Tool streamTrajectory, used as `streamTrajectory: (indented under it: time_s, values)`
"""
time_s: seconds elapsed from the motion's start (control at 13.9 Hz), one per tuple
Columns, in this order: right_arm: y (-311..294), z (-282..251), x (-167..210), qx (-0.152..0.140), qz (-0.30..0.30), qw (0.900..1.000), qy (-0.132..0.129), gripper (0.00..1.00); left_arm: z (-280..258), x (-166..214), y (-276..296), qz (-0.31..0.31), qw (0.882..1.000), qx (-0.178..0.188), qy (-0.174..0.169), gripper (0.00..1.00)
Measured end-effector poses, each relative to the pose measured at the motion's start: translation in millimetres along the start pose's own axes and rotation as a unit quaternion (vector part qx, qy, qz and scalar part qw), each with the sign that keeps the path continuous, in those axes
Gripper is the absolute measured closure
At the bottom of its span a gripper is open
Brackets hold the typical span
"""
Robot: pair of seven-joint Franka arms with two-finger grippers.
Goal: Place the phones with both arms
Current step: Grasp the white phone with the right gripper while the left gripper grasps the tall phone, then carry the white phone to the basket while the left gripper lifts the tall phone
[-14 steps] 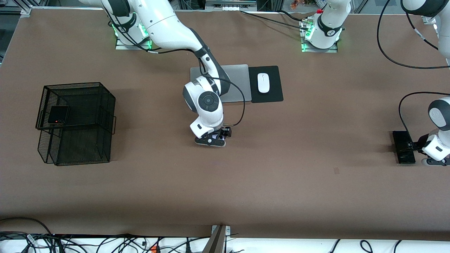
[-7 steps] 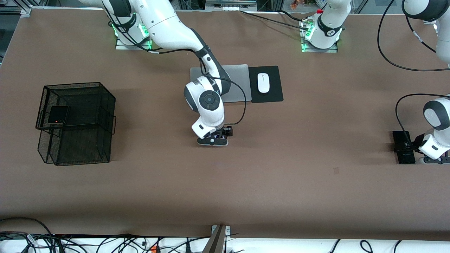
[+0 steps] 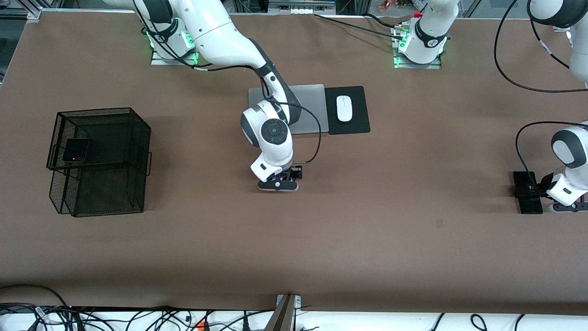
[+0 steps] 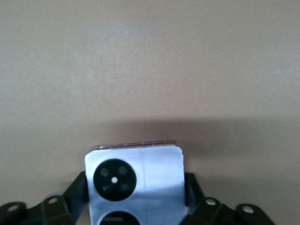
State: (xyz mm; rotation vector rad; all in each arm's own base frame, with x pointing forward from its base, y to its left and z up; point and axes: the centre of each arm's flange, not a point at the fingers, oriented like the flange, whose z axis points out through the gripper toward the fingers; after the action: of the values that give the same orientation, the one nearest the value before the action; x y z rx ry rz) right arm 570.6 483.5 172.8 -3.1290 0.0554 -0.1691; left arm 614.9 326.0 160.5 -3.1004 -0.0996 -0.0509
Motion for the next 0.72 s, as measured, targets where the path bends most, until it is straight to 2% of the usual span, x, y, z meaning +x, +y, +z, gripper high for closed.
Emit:
streamTrajectory:
  time_s: [0.22,0.36,0.43,0.58,0.72]
  values:
    - [1.3,-3.3,2.9,-0.001,0.0,1.0,0.002,0.15,0.2,0.1,0.5,0.0,1.0,0.0,0.001,0.0]
    - [12.4,-26.0,17.5,-0.016,0.009,1.0,-0.002,0.15,0.8,0.1,1.7,0.0,1.0,-0.001,0.001,0.01]
    - [26.8,-51.3,32.2,-0.032,0.021,0.999,-0.007,0.15,1.2,-0.1,2.3,0.0,1.0,-0.001,0.001,0.04]
    - [70.1,-122.0,63.8,-0.06,0.037,0.997,-0.022,0.15,-3.4,1.1,2.6,0.0,1.0,0.0,0.003,0.18]
    - [126.9,-192.9,89.5,-0.069,0.04,0.996,-0.04,0.15,-3.6,1.1,2.9,0.0,1.0,0.0,0.003,0.19]
